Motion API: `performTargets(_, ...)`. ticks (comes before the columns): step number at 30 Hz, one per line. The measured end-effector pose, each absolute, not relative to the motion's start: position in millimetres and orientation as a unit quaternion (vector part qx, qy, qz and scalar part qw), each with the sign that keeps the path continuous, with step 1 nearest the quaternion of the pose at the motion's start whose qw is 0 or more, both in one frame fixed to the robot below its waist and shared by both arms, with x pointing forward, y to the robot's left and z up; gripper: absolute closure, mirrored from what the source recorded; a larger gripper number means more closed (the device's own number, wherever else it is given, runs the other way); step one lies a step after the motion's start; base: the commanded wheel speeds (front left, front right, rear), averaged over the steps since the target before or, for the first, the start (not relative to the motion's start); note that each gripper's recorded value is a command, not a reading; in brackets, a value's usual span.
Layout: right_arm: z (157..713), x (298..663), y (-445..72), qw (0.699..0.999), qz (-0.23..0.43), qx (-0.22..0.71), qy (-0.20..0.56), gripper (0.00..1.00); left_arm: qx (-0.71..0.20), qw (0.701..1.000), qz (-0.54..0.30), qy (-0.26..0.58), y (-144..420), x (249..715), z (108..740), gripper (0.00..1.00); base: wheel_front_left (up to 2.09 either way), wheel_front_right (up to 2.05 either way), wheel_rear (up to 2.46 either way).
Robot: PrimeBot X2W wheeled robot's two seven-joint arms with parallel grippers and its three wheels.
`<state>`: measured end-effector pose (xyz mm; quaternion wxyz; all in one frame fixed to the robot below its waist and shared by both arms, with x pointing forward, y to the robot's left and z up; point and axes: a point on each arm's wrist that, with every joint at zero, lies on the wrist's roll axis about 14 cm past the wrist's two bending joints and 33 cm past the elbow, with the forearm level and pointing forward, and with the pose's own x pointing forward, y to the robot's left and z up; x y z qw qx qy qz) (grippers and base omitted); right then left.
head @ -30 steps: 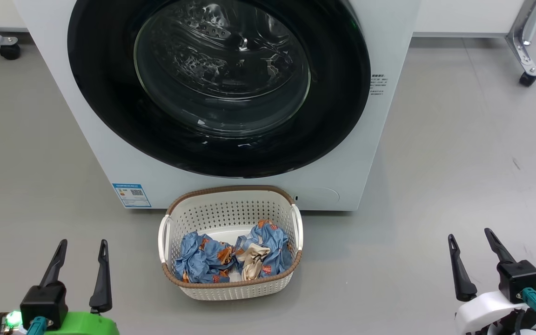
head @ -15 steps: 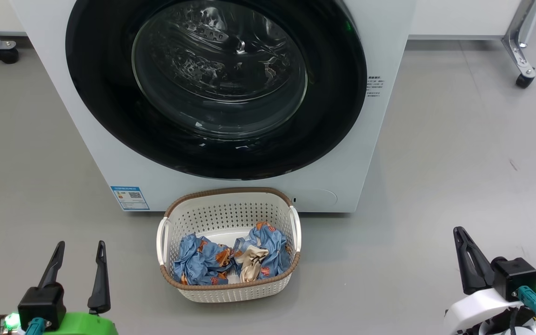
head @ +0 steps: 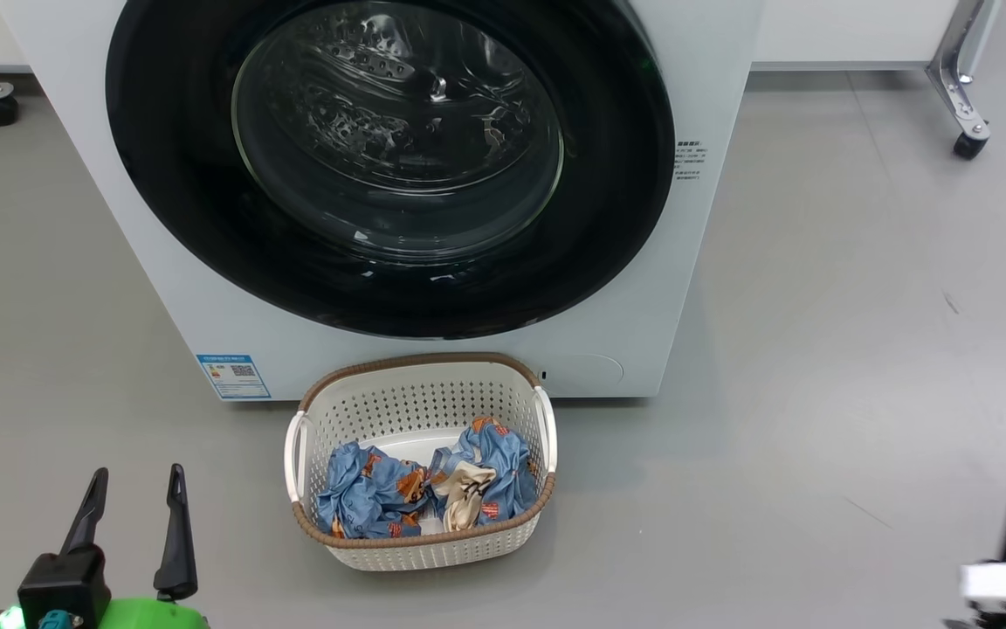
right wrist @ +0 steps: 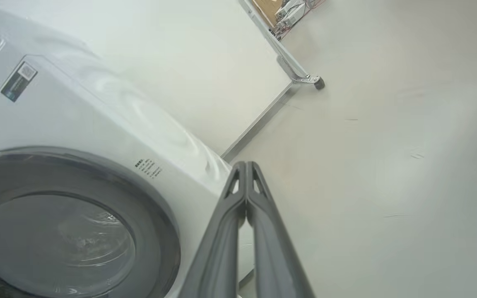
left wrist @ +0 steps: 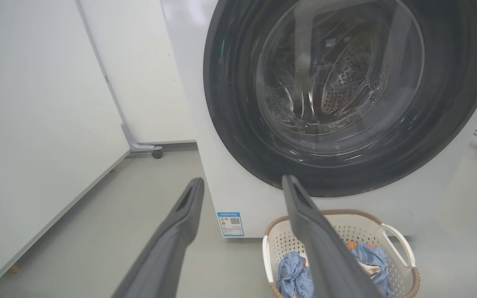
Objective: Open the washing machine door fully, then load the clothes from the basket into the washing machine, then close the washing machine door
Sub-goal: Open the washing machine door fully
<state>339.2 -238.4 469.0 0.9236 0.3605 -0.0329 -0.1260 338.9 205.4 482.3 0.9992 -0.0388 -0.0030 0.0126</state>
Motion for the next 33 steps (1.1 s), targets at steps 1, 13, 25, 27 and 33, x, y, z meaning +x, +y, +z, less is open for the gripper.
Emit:
performTargets(1, 462.4, 333.6, -253.5, 0.91, -0.154, 0.383, -0.036, 1.0, -0.039, 0.999, 0.013, -0.003, 205.6, 338.9, 482.4, 0.0, 0.0, 0.0, 0.0)
performTargets(13, 509.8, 400.2, -317.4, 0.697, -0.169, 0.681, -0.145, 1.0, -0.042, 0.999, 0.012, 0.002, 203.9, 336.1, 479.1, 0.0, 0.0, 0.0, 0.0)
performTargets(25, 494.3, 400.7, -309.8, 0.643, -0.111, 0.751, -0.104, 1.0, -0.042, 0.999, 0.024, 0.019, 210.4, 329.1, 468.8, 0.0, 0.0, 0.0, 0.0)
performTargets(27, 495.2, 405.2, -310.3, 0.65, -0.104, 0.747, -0.096, 1.0, -0.042, 0.999, 0.025, 0.024, 210.4, 327.5, 466.4, 0.0, 0.0, 0.0, 0.0)
performTargets(33, 494.9, 419.6, -303.0, 0.657, -0.08, 0.747, -0.072, 1.0, -0.042, 0.998, 0.034, 0.034, 214.6, 322.9, 460.6, 0.0, 0.0, 0.0, 0.0)
